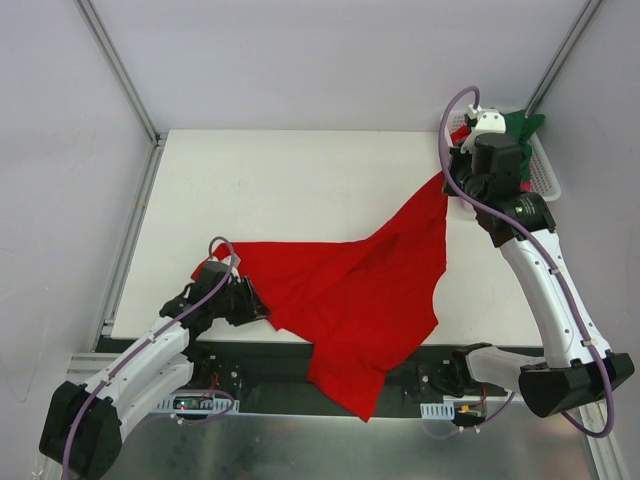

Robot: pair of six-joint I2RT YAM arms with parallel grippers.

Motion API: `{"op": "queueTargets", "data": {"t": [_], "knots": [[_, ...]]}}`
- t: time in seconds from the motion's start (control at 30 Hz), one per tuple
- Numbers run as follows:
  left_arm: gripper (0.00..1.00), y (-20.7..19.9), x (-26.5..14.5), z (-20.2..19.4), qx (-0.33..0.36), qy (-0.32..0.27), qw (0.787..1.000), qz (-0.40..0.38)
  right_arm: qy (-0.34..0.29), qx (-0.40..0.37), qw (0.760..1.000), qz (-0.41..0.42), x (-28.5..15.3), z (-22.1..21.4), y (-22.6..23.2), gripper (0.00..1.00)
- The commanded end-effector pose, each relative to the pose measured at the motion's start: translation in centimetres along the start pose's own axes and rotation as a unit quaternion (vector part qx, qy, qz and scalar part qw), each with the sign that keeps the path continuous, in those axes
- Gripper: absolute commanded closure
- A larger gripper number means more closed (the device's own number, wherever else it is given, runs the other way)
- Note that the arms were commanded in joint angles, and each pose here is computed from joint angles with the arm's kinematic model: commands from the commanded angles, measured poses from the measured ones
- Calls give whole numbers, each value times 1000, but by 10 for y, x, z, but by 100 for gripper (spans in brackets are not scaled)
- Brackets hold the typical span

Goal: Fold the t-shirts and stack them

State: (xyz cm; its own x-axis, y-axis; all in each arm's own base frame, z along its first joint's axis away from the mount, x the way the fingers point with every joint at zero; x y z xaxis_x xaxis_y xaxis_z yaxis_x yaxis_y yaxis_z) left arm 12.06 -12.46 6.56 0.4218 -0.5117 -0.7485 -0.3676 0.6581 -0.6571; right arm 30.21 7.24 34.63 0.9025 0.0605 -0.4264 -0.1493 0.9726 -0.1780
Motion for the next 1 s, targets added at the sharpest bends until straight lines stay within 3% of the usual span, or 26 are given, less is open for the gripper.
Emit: {"op": "queueTargets", "data": {"t": [0.0,0.77,0.87,0.9,0.97], "knots": [[67,-3,4,-3,-2,10,1000,-12,-29,4,1000,-2,-7,11,-2,98],[70,3,12,-9,0,23,1000,-5,-27,0,1000,-8,-9,8,-4,99],[85,2,14,-9,0,24,1000,-7,-25,-2,1000,-9,-9,7,-5,99],[96,2,14,-9,1,24,1000,-10,-25,-1,1000,-10,-9,7,-5,99],[100,1,14,-9,-1,23,1000,-10,-24,-2,1000,-10,-9,7,-5,99]]}}
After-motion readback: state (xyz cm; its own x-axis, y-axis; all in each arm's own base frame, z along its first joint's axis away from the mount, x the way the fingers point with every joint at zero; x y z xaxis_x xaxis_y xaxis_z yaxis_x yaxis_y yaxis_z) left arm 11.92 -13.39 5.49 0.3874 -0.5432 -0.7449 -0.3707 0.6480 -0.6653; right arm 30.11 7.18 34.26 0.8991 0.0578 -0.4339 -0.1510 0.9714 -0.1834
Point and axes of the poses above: each gripper's point midway between its finger pads, its own x axis out along the fingers, its own y axis along the line the jaws close on, z = x × y, the point moved 5 cm from there along -x, back along the fingers, and after that the axes turned 15 degrees about -x, right-handed, at the moved point
